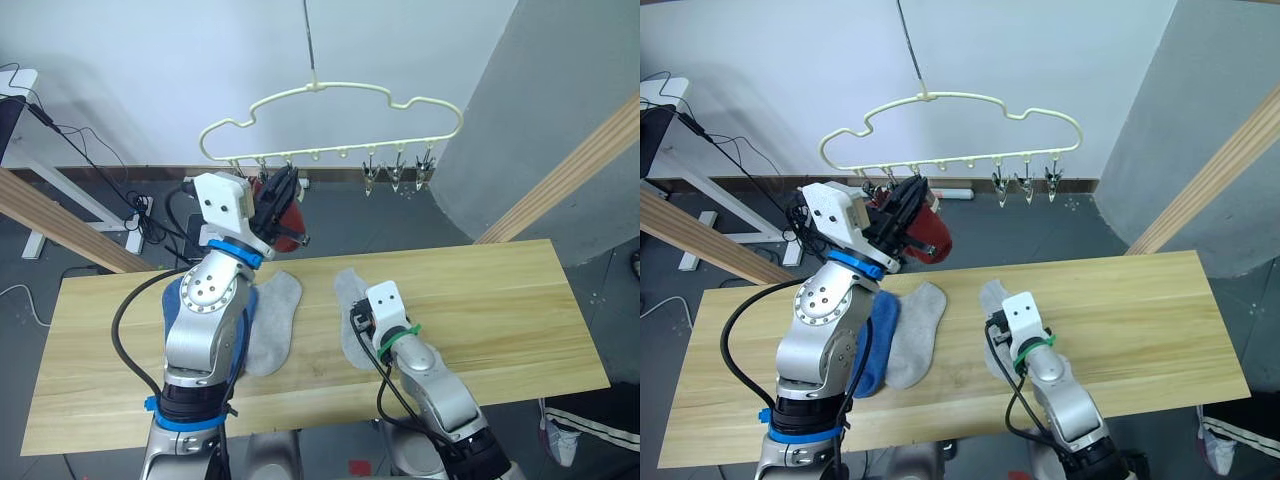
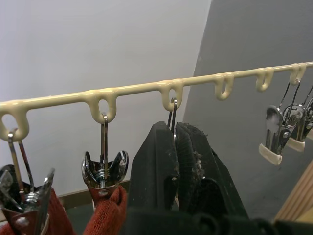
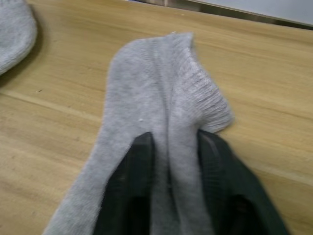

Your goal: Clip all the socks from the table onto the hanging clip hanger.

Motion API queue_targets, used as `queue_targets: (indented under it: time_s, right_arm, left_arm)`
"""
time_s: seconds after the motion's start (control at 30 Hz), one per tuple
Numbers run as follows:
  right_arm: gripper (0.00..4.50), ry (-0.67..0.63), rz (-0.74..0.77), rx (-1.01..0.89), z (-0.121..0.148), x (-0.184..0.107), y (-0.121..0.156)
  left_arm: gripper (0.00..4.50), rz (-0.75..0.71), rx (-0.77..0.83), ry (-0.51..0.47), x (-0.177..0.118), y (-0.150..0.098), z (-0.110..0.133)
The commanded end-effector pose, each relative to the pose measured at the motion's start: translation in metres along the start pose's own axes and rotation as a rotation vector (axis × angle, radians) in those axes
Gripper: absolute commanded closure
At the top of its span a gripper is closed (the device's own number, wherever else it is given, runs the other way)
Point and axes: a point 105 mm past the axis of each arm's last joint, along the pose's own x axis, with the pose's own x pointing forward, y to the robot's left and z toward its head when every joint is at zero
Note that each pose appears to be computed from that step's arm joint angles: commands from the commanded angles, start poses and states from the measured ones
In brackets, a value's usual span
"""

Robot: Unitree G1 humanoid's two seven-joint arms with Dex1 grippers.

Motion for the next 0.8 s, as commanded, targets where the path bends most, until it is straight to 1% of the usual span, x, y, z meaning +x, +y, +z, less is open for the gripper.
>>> queue_targets:
  time_s: [0.03, 0.1, 0.2, 0.27, 0.37, 0.43, 0.63, 0.7, 0.8]
  right_arm:
    - [4.49, 0.021, 0.000, 0.000, -0.007, -0.006, -0.004]
    - [4.49, 0.006, 0.005, -0.013, -0.002, -0.007, -0.005]
    - [4.49, -0.070, 0.041, -0.092, 0.018, -0.013, -0.010]
    - [4.49, -0.097, 0.056, -0.123, 0.026, -0.015, -0.011]
    - [4.49, -0.249, 0.133, -0.305, 0.063, -0.026, -0.015]
    - [4.49, -0.305, 0.164, -0.373, 0.077, -0.031, -0.015]
    - [4.49, -0.438, 0.226, -0.513, 0.108, -0.040, -0.008]
    - [4.49, -0.489, 0.259, -0.573, 0.119, -0.044, -0.001]
    - [4.49, -0.536, 0.283, -0.609, 0.127, -0.047, 0.006]
  left_arm:
    - [4.50, -0.037, -0.031, -0.057, -0.002, -0.004, 0.019]
    - [4.50, -0.055, -0.062, -0.057, -0.001, -0.006, 0.021]
    - [4.50, -0.098, -0.116, -0.057, 0.000, -0.009, 0.026]
    - [4.50, -0.112, -0.138, -0.055, 0.000, -0.009, 0.027]
    - [4.50, -0.158, -0.212, -0.038, 0.000, -0.008, 0.033]
    - [4.50, -0.174, -0.243, -0.030, 0.000, -0.007, 0.036]
    - [4.50, -0.203, -0.262, -0.013, 0.001, -0.008, 0.039]
    - [4.50, -0.212, -0.269, -0.008, 0.000, -0.010, 0.039]
    - [4.50, -0.223, -0.275, -0.003, 0.000, -0.013, 0.039]
